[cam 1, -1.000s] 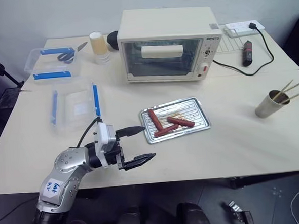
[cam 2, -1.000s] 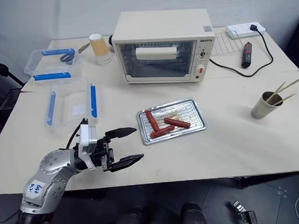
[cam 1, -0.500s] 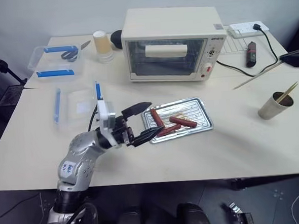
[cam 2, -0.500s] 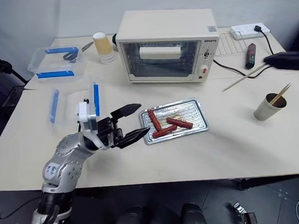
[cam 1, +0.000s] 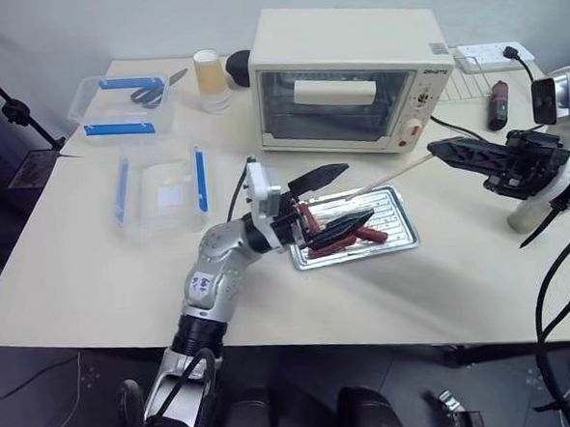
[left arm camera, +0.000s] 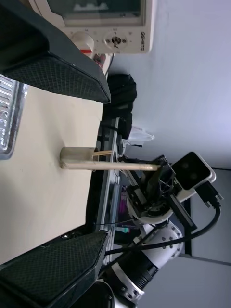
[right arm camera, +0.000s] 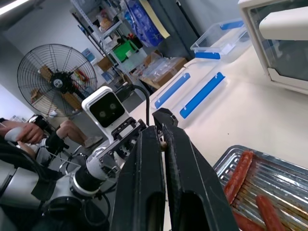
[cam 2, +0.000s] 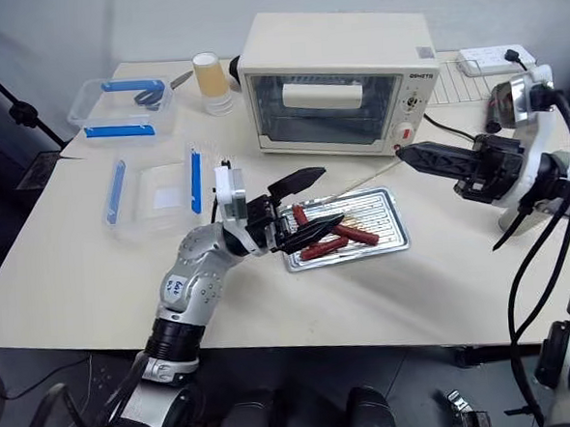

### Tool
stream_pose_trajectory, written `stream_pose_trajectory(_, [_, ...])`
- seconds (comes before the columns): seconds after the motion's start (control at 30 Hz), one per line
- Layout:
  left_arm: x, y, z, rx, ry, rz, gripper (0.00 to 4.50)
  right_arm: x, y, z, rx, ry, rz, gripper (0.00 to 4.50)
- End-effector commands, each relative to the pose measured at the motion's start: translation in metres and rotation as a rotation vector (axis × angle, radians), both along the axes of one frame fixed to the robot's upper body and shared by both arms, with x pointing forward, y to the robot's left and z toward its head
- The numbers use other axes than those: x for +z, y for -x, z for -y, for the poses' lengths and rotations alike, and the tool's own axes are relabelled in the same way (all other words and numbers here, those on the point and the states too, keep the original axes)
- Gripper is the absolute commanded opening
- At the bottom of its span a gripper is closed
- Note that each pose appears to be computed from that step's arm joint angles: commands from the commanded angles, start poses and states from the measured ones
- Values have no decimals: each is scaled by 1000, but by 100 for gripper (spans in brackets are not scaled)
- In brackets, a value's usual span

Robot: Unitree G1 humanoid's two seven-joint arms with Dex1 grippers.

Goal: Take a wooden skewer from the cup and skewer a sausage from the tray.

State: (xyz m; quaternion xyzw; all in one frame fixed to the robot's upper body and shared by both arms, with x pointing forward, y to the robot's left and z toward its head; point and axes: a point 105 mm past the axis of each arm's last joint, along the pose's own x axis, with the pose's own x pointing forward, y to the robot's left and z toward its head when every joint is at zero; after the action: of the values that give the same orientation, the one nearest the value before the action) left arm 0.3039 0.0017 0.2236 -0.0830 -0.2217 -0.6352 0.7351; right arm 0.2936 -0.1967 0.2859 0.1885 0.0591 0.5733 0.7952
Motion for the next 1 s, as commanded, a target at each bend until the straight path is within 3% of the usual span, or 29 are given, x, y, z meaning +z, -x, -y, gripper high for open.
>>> stream_pose_trajectory(0.03, [12,3,5,-15,49,16,450,13,9,-5,19,-24,60,3])
stream_pose_trajectory(0.17, [15,3,11,-26,68,11,450,11,9,-10,24,-38,56,3])
stream_pose_trajectory(0.27, [17,3,15,-33,79,10,391,10,10,-14,31,-51,54,0])
stream_pose_trajectory(0.7, [19,5,25,-47,104,4,17,8,15,-22,41,-77,46,0])
stream_pose_trajectory(0.9, [20,4,22,-29,118,-5,4,4,15,-21,35,-107,-32,0])
stream_pose_trajectory(1.0, [16,1,5,18,81,3,0,-9,11,-18,-39,-14,-6,70])
